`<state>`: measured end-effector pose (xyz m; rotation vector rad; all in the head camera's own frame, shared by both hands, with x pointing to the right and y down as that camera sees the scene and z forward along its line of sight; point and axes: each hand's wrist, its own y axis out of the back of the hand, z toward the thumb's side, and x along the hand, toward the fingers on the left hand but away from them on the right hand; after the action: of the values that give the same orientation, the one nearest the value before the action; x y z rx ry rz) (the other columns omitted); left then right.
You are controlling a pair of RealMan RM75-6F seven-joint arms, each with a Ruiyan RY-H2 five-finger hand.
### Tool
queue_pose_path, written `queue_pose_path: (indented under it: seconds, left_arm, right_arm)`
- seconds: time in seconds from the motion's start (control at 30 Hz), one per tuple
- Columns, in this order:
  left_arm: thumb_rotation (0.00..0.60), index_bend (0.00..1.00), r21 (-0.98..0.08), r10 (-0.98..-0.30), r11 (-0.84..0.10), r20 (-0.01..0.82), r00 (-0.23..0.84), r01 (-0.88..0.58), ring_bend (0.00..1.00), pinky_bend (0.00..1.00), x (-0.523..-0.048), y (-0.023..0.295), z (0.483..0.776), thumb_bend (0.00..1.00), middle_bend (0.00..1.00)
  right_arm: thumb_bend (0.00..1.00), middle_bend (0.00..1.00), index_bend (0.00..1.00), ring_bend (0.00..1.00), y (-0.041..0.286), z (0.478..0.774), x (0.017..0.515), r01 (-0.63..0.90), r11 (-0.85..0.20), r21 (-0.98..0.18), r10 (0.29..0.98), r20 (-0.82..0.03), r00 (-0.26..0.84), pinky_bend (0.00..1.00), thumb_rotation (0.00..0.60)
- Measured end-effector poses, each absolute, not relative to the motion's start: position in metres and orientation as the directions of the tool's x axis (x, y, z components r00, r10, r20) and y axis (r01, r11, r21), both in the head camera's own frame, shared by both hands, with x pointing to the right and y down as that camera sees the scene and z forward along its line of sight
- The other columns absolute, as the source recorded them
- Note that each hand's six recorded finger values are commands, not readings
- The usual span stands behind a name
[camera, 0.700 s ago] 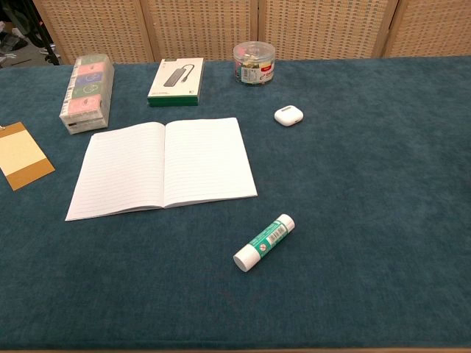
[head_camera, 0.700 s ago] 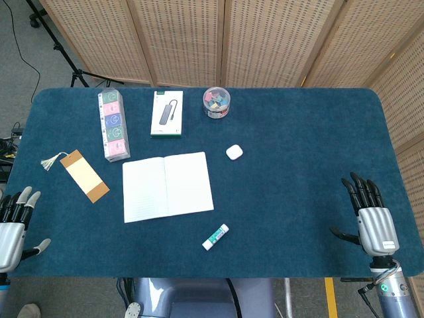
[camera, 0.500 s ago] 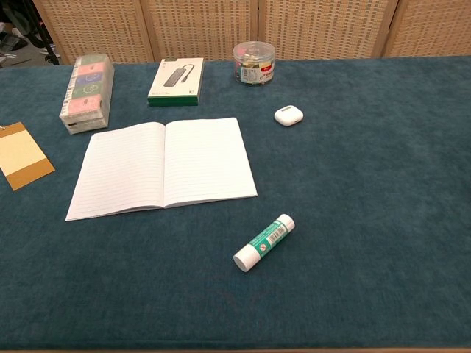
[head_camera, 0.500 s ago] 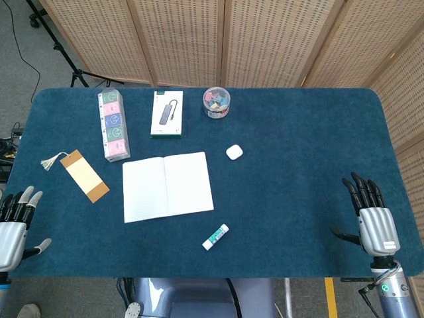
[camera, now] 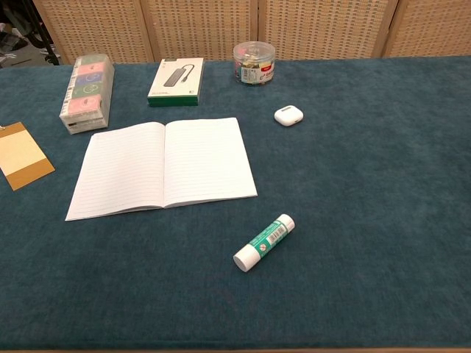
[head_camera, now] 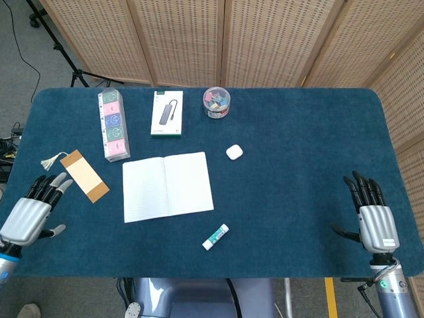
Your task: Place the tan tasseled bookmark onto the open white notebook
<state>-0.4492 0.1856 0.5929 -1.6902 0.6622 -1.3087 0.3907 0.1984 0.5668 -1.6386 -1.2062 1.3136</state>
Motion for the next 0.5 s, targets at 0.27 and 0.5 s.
queue_pose_path:
  seconds: [0.27, 0.5]
  left_arm:
    - [0.600, 0.04, -0.834, -0.734, -0.477, 0.552, 0.396, 0.278, 0.00, 0.01, -0.464, 0.141, 0.633, 0.00, 0.00]
    - [0.600, 0.13, -0.812, -0.709, -0.472, 0.581, 0.401, 0.343, 0.00, 0.01, -0.479, 0.114, 0.667, 0.05, 0.00]
  right_arm:
    - [0.00, 0.00, 0.00, 0.00, 0.191, 0.589, 0.407, 0.185, -0.339, -0.922, 0.935, -0.353, -0.044, 0.00, 0.600]
    - [0.00, 0.00, 0.00, 0.00, 0.189, 0.596, 0.413, 0.162, -0.340, -0.927, 0.931, -0.356, -0.084, 0.00, 0.600]
